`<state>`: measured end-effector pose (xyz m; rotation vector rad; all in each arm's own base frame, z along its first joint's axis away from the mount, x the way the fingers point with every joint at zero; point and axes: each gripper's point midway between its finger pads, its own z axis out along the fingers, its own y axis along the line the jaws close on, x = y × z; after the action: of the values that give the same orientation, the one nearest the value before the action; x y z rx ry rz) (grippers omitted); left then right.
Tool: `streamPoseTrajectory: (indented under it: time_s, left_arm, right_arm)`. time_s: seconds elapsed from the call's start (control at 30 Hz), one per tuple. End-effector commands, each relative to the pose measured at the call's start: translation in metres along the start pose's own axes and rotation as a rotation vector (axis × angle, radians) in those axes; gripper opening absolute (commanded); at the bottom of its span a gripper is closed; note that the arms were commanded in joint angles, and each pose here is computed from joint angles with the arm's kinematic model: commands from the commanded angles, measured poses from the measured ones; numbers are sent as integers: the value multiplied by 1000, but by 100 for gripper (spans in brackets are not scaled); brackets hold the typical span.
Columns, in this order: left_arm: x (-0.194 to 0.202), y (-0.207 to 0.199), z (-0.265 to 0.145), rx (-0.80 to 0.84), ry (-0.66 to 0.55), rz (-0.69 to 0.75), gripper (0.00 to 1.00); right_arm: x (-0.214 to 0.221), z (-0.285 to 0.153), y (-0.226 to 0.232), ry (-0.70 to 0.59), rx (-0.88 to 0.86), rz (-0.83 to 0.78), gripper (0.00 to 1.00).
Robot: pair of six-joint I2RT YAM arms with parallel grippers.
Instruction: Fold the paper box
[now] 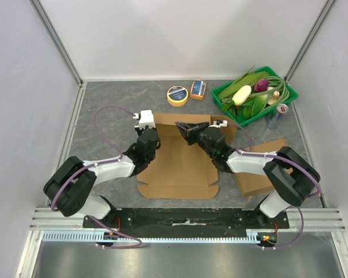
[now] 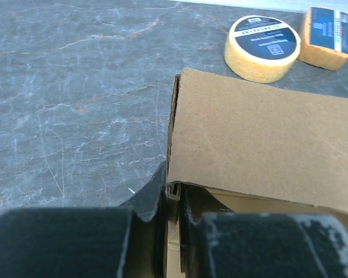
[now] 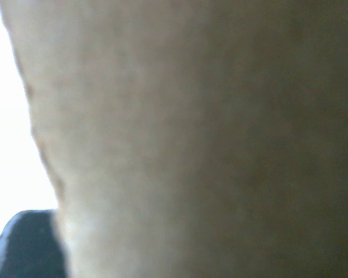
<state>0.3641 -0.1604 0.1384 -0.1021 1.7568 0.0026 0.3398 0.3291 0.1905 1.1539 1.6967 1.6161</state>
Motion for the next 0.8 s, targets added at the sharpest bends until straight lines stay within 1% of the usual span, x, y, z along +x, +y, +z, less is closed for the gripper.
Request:
streamPoseTrajectory:
  time_s: [0.0, 0.07, 0.1, 0.13, 0.17, 0.2, 0.23, 0.3, 0.33, 0.4, 0.47, 0.5, 0.53, 0.67, 0.73, 0.77]
  left_arm:
    - [20, 37, 2, -264, 36, 29, 2]
    - [17, 29, 4, -212, 23, 57, 2]
    - [22, 18, 5, -133, 34, 78, 2]
    - [23, 8, 6, -59, 39, 136, 2]
    - [23, -3, 5, 19, 35, 153, 2]
    - [23, -26, 1, 170, 35, 148, 7]
    - [24, -29, -1, 201, 44, 150, 23]
    - [22, -30, -8, 238, 56, 127, 32]
    - [21, -30, -11, 254, 54, 106, 39]
    - [21, -28, -17, 282, 54, 79, 44]
    - [12, -26, -23, 295, 42, 30, 49]
    - [17, -24, -26, 308, 54, 22, 52]
    - [8, -24, -31, 322, 33, -8, 55]
    - [11, -12, -36, 303, 24, -18, 59]
    - [13, -6, -32, 282, 28, -8, 56]
    - [20, -4, -29, 266, 48, 9, 54]
  right_arm:
    - [13, -3, -16, 29, 117, 45, 0]
    - [17, 0, -10, 45, 108, 53, 0]
    - [19, 2, -10, 49, 110, 51, 0]
    - [20, 2, -7, 56, 104, 47, 0]
    - [22, 3, -6, 58, 101, 45, 0]
    - [20, 3, -8, 54, 104, 45, 0]
    - [20, 3, -8, 55, 102, 44, 0]
    - [20, 2, -10, 56, 104, 42, 0]
    - [19, 2, -11, 54, 105, 41, 0]
    - [17, 1, -13, 48, 105, 38, 0]
    - [16, 1, -12, 47, 105, 34, 0]
    - [17, 0, -11, 48, 102, 32, 0]
    - [14, 1, -10, 42, 100, 29, 0]
    - [12, -1, -11, 42, 102, 27, 0]
    - [14, -1, -12, 50, 99, 31, 0]
    - [13, -1, -11, 49, 98, 36, 0]
